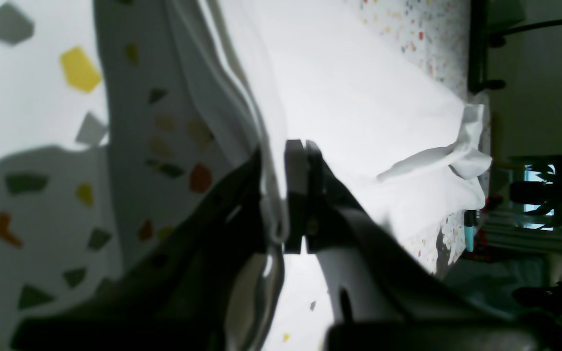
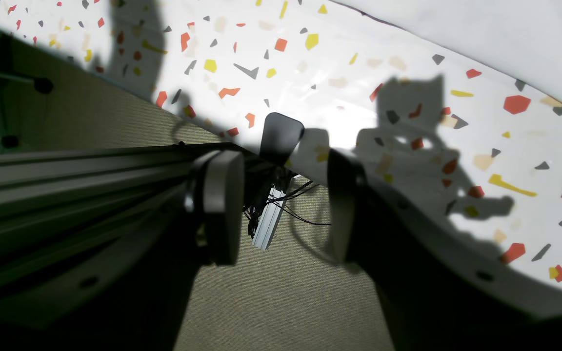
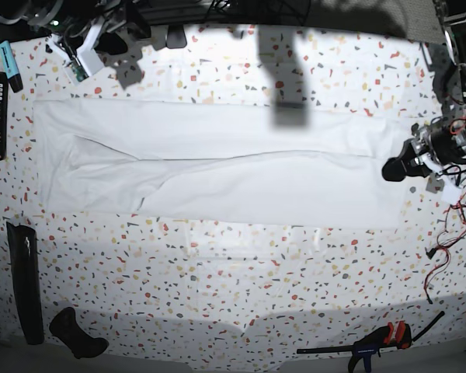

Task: Fold the T-shirt properly
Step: 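Move the left gripper over the strip's middle and grasp the fabric, then fold the grasped strip end over toward the other end with the left gripper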

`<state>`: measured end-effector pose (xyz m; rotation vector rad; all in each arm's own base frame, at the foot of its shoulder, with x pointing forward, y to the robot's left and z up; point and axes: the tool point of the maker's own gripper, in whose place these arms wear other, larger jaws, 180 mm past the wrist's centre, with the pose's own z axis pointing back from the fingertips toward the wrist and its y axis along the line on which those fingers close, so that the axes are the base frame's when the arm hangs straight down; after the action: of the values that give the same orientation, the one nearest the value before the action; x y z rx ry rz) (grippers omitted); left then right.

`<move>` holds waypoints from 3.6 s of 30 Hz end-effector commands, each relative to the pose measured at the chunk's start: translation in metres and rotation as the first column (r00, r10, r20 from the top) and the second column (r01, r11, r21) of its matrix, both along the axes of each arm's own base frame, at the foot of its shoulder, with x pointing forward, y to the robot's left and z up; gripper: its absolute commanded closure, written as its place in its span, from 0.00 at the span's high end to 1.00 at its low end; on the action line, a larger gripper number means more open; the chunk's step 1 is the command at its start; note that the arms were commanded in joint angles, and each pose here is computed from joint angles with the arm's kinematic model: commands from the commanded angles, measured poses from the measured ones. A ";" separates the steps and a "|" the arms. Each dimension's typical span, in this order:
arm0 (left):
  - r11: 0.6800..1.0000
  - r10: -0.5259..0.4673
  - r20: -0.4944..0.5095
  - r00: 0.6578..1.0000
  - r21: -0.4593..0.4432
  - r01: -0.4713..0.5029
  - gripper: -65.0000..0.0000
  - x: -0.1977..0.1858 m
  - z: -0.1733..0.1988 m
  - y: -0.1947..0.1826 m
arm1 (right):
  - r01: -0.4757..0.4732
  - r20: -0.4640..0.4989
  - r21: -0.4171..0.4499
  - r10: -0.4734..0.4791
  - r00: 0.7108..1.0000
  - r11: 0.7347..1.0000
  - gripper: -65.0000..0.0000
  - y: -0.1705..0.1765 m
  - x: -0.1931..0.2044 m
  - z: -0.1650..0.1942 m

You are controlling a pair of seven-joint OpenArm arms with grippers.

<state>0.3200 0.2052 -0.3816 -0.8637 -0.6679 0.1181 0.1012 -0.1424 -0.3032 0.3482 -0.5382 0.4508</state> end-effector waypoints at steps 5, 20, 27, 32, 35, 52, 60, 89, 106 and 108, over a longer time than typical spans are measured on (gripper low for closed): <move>0.996 -0.035 0.160 0.986 -0.075 0.048 0.00 0.019 0.052 -0.018 | -0.013 0.040 0.012 0.013 0.999 1.000 0.43 0.004 0.006 0.008; 0.925 -0.165 0.272 0.948 -0.291 0.244 0.00 0.010 0.080 -0.184 | -0.097 0.218 0.238 0.044 0.975 0.966 0.43 0.038 0.045 0.053; 0.928 -0.308 0.281 0.909 -0.125 0.352 0.00 0.002 0.061 -0.278 | -0.121 0.252 0.273 0.051 0.966 0.954 0.43 0.044 0.051 0.063; 0.910 -0.381 0.296 0.876 -0.048 0.412 0.00 -0.008 0.057 -0.308 | -0.121 0.252 0.273 0.051 0.966 0.954 0.43 0.044 0.051 0.063; 0.895 -0.413 0.295 0.862 -0.045 0.445 0.00 -0.015 0.058 -0.322 | -0.124 0.261 0.272 0.051 0.964 0.954 0.43 0.044 0.053 0.064; 0.884 -0.340 0.368 0.865 -0.190 0.428 0.33 -0.013 0.089 -0.337 | -0.125 0.268 0.270 0.051 0.962 0.955 0.43 0.044 0.055 0.065; 0.738 -0.505 0.425 0.751 -0.239 0.632 0.38 -0.043 0.122 -0.366 | -0.125 0.267 0.270 0.051 0.962 0.955 0.43 0.044 0.055 0.065; 0.706 -0.277 0.092 0.956 0.695 0.138 0.38 0.058 0.039 -0.175 | -0.126 0.276 0.265 0.050 0.960 0.956 0.43 0.043 0.057 0.066; 0.820 -0.376 0.051 0.925 0.484 0.307 0.38 -0.001 0.036 -0.289 | -0.132 0.326 0.239 0.049 0.944 0.962 0.43 0.041 0.071 0.073; 0.811 -0.403 0.055 0.914 0.484 0.328 0.38 -0.007 0.035 -0.298 | -0.132 0.325 0.239 0.049 0.944 0.962 0.43 0.041 0.071 0.072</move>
<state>0.3049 -0.0852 -0.3623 -0.4948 -0.5769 -0.4496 0.1720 -0.1058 -0.2403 0.5409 -0.8676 0.5141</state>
